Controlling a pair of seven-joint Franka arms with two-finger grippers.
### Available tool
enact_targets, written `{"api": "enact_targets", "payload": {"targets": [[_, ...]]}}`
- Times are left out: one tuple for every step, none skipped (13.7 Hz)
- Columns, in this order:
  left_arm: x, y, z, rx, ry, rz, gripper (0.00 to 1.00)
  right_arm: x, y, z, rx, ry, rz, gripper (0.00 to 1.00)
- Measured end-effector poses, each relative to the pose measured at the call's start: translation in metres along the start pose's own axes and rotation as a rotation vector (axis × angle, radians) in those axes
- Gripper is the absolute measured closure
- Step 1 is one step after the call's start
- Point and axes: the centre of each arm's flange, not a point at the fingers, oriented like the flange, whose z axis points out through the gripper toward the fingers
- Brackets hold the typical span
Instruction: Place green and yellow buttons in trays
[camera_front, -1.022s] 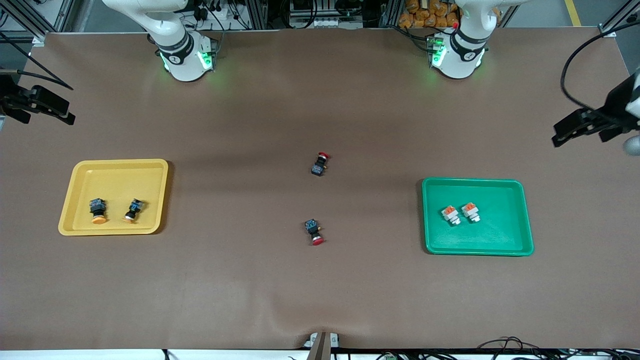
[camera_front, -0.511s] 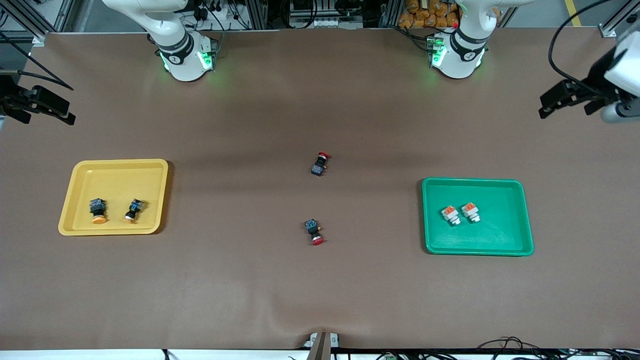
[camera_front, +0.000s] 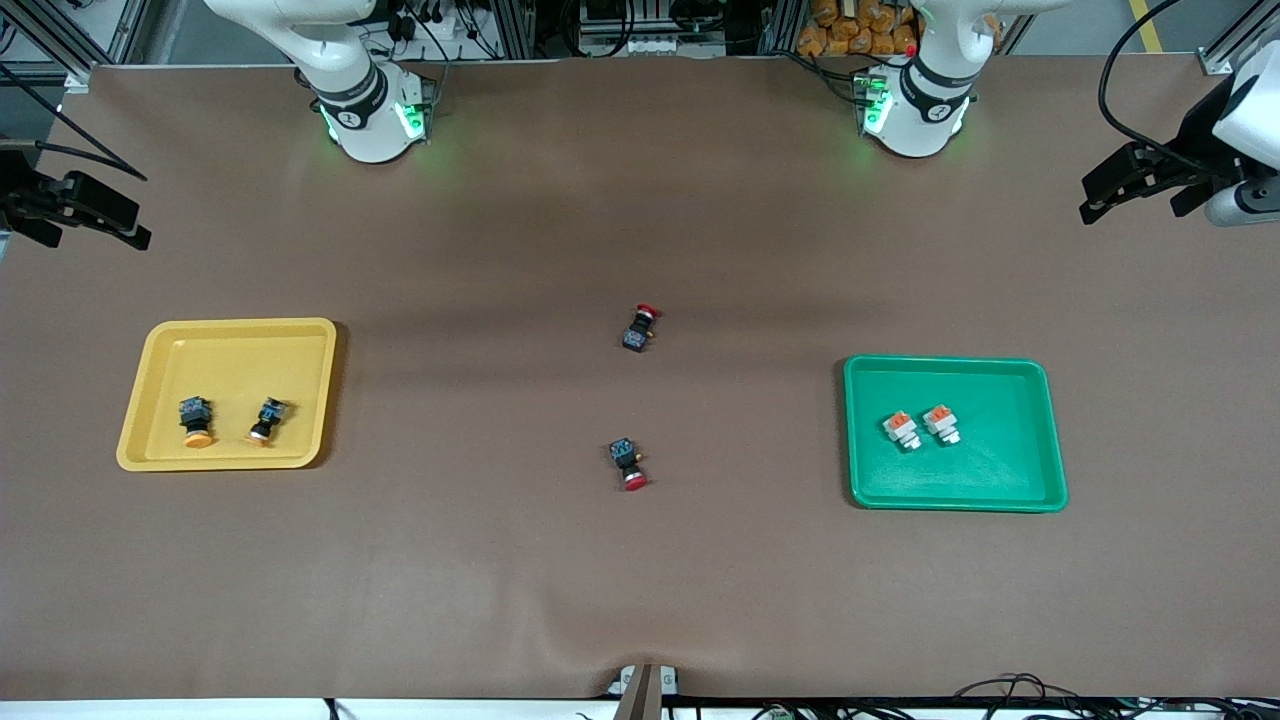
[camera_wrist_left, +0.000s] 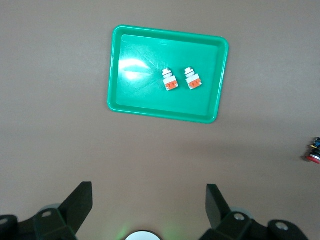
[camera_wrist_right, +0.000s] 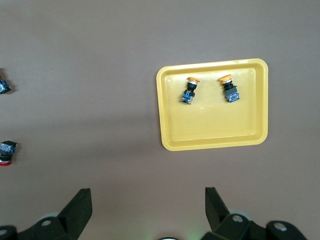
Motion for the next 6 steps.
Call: {"api": "enact_targets", "payload": {"targets": [[0.0002, -0.0001, -0.0004, 0.0, 0.001, 0.0, 0.0, 0.0, 0.0, 0.0, 0.0, 0.0, 0.0, 0.0], [0.0007, -0.0001, -0.0007, -0.001, 0.002, 0.0, 0.0, 0.0, 0.0, 0.0, 0.0, 0.0, 0.0, 0.0], [0.0023, 0.0, -0.0005, -0.001, 0.003, 0.0, 0.0, 0.0, 0.0, 0.0, 0.0, 0.0, 0.0, 0.0], [0.0051, 0.0002, -0.0003, -0.002, 0.004, -0.001, 0.0, 0.0, 0.0, 0.0, 0.0, 0.0, 0.0, 0.0], [0.0077, 0.0005, 0.0002, -0.002, 0.004, -0.001, 0.0, 0.0, 0.0, 0.0, 0.0, 0.0, 0.0, 0.0], [0.0098, 0.001, 0.0008, -0.002, 0.004, 0.0, 0.0, 0.0, 0.0, 0.0, 0.0, 0.0, 0.0, 0.0]]}}
